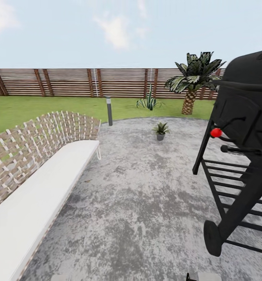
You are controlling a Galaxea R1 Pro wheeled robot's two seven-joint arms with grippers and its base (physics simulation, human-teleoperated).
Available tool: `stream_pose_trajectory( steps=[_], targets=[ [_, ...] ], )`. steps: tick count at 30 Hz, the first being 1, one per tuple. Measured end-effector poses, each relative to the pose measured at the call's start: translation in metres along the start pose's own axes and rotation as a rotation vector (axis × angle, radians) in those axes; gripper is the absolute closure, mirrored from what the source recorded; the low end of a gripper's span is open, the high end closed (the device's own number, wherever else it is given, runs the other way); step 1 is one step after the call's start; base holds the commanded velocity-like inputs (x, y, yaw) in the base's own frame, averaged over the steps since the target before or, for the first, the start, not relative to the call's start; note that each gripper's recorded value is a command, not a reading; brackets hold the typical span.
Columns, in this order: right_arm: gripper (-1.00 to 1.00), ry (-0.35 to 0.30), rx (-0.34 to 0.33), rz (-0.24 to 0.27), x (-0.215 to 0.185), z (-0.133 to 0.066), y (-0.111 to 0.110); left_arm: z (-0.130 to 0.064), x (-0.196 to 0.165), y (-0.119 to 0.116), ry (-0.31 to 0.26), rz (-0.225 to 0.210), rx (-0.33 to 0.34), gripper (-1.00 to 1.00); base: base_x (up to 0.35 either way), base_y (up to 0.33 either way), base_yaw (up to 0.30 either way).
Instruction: Pick up the pesticide atomizer in the garden and spray insectifuge to fully cover both potted plants in the garden.
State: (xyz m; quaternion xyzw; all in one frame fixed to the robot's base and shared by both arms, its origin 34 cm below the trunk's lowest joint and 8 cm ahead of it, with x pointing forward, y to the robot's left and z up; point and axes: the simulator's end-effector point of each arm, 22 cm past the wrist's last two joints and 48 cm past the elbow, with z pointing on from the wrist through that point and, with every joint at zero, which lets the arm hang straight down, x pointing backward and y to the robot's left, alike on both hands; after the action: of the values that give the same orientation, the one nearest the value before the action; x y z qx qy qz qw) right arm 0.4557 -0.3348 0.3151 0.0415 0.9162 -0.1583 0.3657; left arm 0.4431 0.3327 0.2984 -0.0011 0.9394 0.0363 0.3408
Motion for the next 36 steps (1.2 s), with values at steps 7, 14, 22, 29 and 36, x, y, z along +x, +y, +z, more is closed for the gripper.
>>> stream_pose_trajectory(
  steps=[7, 14, 22, 29, 36],
  targets=[
    [-1.00, -0.006, 0.000, 0.002, -0.0031, -0.0003, -0.0003, -0.0003, -0.0031, 0.0001, -0.007, 0.000, 0.000, 1.00, 0.335, 0.053, -0.213],
    [-1.00, -0.010, 0.000, 0.003, -0.0048, -0.0004, -0.0003, -0.0006, -0.0048, 0.0002, -0.010, -0.001, -0.001, 1.00, 0.336, 0.007, -0.088],
    [-1.00, -0.010, 0.000, 0.004, -0.0048, -0.0004, -0.0002, -0.0006, -0.0048, 0.0003, -0.011, -0.001, -0.001, 1.00, 0.336, 0.096, -0.002],
    [-1.00, -0.010, 0.000, 0.004, -0.0048, -0.0005, 0.0000, -0.0006, -0.0048, 0.0003, -0.011, -0.001, -0.001, 1.00, 0.336, 0.114, -0.002],
    [-1.00, -0.014, 0.001, 0.005, -0.0066, -0.0006, -0.0005, -0.0009, -0.0061, 0.0003, -0.013, -0.001, -0.001, 1.00, 0.337, 0.031, -0.169]
  ],
)
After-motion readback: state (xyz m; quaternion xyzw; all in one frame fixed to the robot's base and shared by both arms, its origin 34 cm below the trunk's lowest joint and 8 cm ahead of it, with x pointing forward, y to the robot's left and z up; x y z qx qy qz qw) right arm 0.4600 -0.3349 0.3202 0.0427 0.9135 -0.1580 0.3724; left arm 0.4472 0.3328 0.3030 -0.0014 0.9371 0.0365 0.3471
